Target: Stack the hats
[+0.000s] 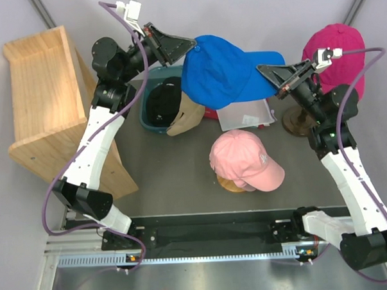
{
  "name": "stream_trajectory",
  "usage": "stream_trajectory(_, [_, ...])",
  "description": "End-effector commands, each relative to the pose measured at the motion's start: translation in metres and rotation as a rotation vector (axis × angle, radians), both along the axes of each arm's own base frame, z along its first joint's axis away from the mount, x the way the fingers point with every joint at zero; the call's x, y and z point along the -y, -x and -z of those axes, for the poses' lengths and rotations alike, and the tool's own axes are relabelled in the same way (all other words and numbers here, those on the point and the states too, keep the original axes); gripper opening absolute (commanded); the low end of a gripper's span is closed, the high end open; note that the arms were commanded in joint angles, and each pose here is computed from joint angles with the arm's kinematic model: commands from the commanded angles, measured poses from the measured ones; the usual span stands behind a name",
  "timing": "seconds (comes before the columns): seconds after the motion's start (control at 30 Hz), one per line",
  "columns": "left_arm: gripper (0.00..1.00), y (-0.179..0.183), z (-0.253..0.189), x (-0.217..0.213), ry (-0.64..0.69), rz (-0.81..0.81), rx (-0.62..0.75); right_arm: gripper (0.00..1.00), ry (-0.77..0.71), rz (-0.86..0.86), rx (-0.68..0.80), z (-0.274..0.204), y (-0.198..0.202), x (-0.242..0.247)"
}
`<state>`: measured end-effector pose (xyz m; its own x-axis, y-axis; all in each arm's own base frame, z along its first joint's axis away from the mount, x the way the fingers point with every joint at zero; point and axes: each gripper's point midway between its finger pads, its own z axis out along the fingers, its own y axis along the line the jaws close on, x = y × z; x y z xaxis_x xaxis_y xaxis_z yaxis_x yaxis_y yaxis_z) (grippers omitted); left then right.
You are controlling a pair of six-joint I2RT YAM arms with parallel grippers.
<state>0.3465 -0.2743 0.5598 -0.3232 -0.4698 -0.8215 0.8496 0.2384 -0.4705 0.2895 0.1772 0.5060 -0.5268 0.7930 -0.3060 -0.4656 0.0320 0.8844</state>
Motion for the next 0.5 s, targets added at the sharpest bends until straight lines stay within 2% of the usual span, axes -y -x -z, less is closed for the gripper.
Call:
stream_trajectory(0.0, [0.65, -0.014, 0.011, -0.021, -0.085, -0.141, -0.037, 0.0, 0.07, 0.083, 0.053, -0.018, 0.002, 0.012])
stream_trajectory(0.03, [0.78, -0.029, 0.016, -0.034, -0.099, -0.232, -0.069, 0.0, 0.085, 0.109, 0.063, -0.023, 0.002, 0.016])
stream_trajectory(0.07, [0.85, -0.037, 0.02, -0.043, -0.118, -0.298, -0.085, 0.0, 0.11, 0.132, 0.026, -0.018, -0.002, 0.02])
stream_trajectory(0.1, [0.96, -0.042, 0.028, -0.052, -0.169, -0.356, -0.09, 0.0, 0.136, 0.183, 0.065, -0.032, -0.001, 0.029])
stream_trajectory(0.23, [0.99, -0.056, 0.033, -0.074, -0.216, -0.481, -0.083, 0.0, 0.188, 0.257, 0.052, -0.036, -0.008, 0.043])
stream_trajectory(0.47, [0.99, -0.063, 0.041, -0.068, -0.214, -0.456, -0.104, 0.0, 0.241, 0.35, 0.117, -0.055, -0.038, 0.056])
